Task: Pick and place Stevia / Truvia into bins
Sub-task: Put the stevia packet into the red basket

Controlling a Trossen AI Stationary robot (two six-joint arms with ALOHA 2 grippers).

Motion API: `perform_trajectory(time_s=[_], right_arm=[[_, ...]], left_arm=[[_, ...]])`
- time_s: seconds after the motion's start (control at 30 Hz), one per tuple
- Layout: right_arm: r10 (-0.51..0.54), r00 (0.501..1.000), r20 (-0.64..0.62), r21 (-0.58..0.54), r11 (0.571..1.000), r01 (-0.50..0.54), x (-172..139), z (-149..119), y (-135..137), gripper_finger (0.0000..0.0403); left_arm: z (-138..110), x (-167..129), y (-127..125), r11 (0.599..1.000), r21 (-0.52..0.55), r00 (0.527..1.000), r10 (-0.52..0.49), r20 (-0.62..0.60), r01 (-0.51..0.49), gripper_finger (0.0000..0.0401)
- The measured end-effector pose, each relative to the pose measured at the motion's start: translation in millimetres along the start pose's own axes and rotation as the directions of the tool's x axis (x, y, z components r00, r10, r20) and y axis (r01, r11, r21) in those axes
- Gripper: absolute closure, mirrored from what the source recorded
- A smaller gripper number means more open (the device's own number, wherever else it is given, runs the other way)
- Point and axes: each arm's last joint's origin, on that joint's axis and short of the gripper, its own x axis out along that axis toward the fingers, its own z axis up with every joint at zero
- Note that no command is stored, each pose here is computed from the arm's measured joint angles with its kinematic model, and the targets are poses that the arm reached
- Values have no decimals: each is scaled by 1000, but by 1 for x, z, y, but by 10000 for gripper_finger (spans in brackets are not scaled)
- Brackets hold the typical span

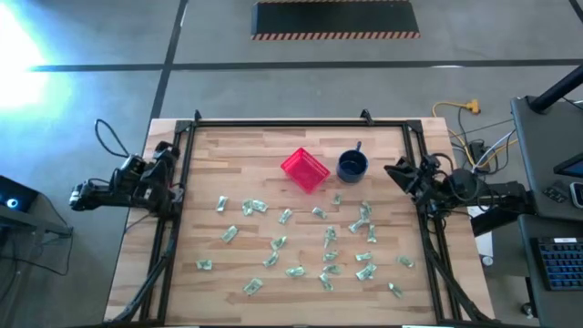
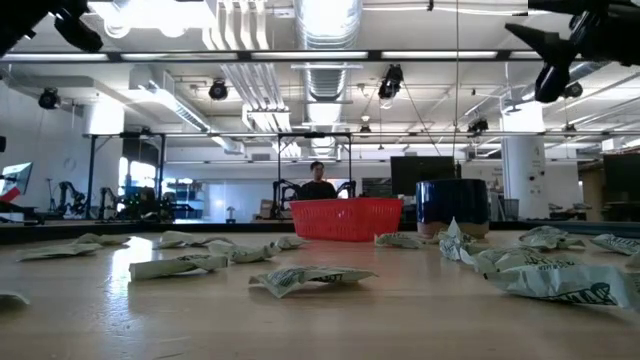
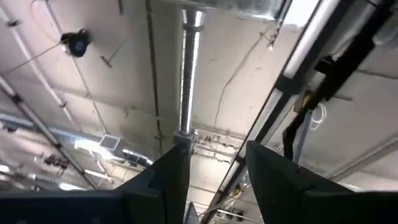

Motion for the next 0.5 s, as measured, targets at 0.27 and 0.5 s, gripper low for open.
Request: perform_trajectory(time_s=[0.27,0.5], right_arm=[[27,1000,8,-113,993,-26,0,2,2,280],[62,995,72,-85,995,-56,0,8,6,280]], left_arm=[[-16,4,4,996,-7,990,90,-104,-91,260],[-30,6,8,988,71,971,148,-186,-137,260]])
